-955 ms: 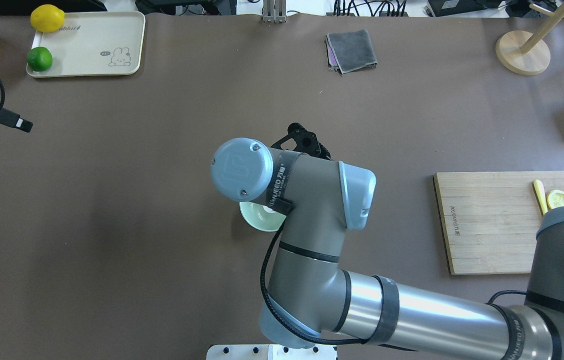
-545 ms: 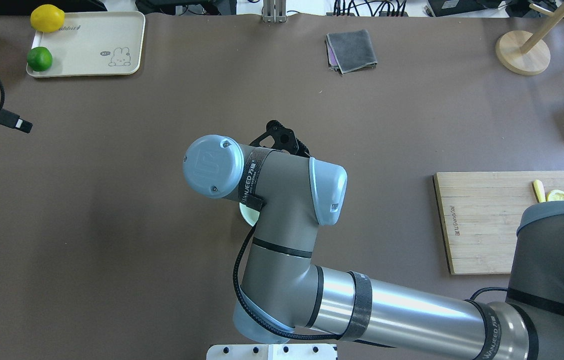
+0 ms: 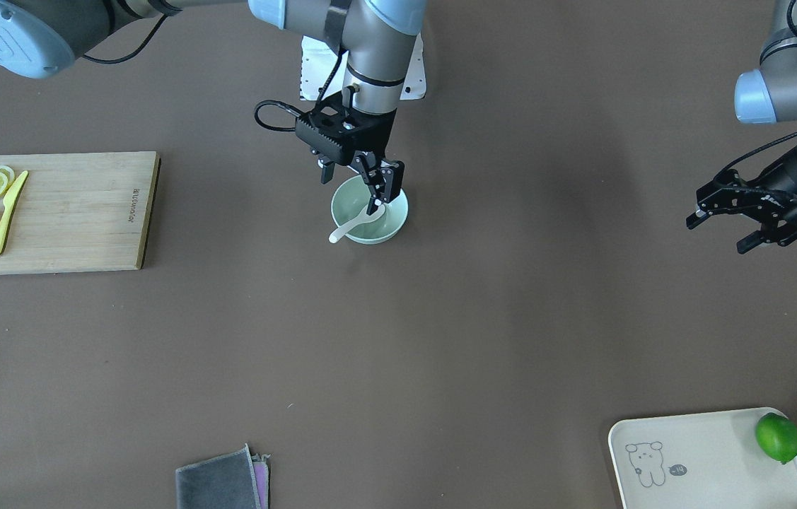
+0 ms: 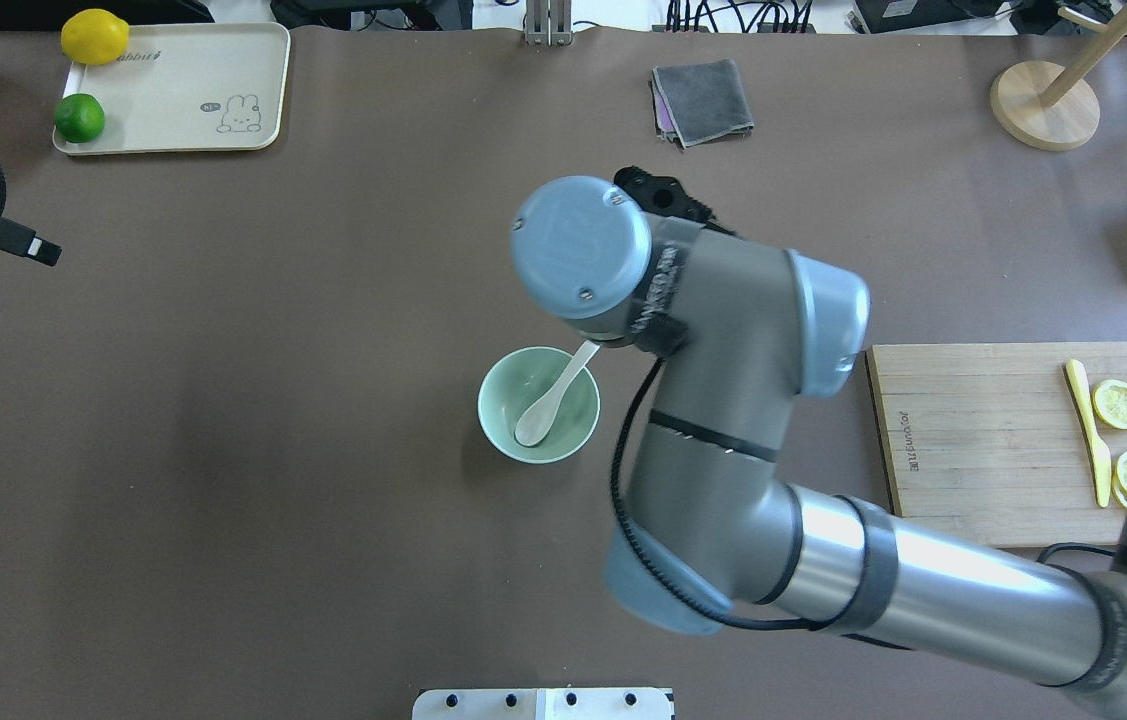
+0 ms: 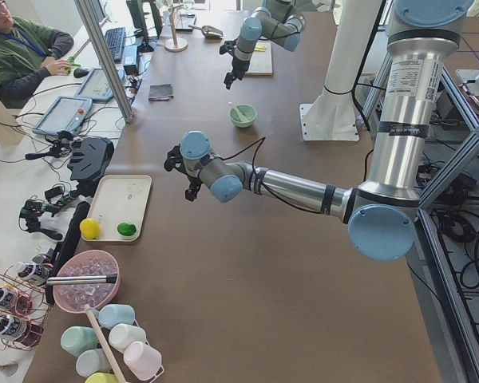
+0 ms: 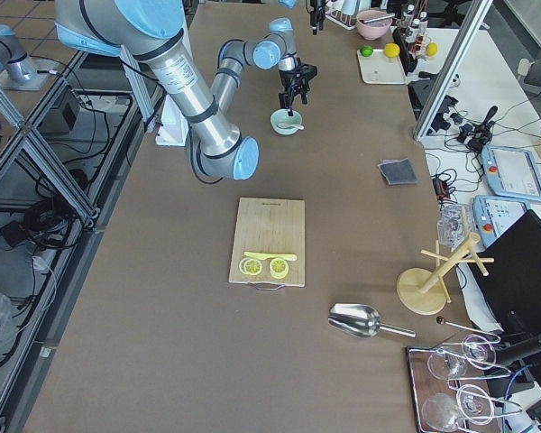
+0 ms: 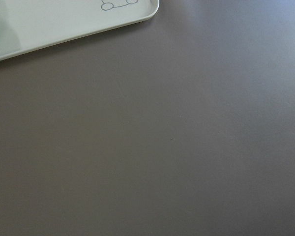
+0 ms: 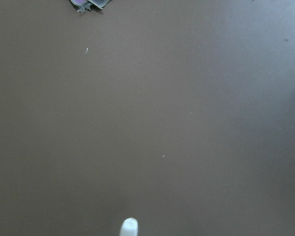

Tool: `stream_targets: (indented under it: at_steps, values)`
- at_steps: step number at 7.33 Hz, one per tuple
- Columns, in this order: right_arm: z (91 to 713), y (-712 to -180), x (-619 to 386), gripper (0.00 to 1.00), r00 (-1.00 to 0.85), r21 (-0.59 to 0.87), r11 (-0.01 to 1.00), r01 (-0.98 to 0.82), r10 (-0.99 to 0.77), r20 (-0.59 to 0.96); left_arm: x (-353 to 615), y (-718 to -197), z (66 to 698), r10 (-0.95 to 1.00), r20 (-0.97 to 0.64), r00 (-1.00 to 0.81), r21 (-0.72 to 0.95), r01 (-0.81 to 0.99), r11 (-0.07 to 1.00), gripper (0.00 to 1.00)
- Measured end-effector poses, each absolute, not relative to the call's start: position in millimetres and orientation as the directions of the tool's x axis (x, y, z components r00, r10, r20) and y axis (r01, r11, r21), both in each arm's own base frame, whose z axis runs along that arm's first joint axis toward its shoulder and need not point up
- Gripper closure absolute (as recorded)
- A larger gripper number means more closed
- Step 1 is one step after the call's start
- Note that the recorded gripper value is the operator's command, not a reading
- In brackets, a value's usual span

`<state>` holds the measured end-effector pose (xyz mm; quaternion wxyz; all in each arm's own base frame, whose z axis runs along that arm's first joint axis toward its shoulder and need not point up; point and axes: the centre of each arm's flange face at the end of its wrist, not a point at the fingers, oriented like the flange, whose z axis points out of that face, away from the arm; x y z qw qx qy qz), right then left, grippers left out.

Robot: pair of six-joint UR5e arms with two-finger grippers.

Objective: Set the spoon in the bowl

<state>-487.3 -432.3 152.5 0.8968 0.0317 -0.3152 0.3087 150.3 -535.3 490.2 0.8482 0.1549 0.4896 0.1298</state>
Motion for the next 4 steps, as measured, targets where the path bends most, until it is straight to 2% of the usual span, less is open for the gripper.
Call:
stream_targets:
  at_steps: [2,4]
  values:
    - [219.8,-463.6,-375.3,0.0,0.726,-0.064,0.917,-0.395,0.354,0.59,107.2,-543.8,501.8,0.381,-0.76,0.527,0.405,-0.075,0.911,0.01]
    - [297.4,-494.1,-263.3,0.0,0.813,0.014,0.983,-0.182,0.142,0.564,30.5,-553.5,526.4,0.414,-0.695,0.588,0.413,-0.145,0.899,0.01]
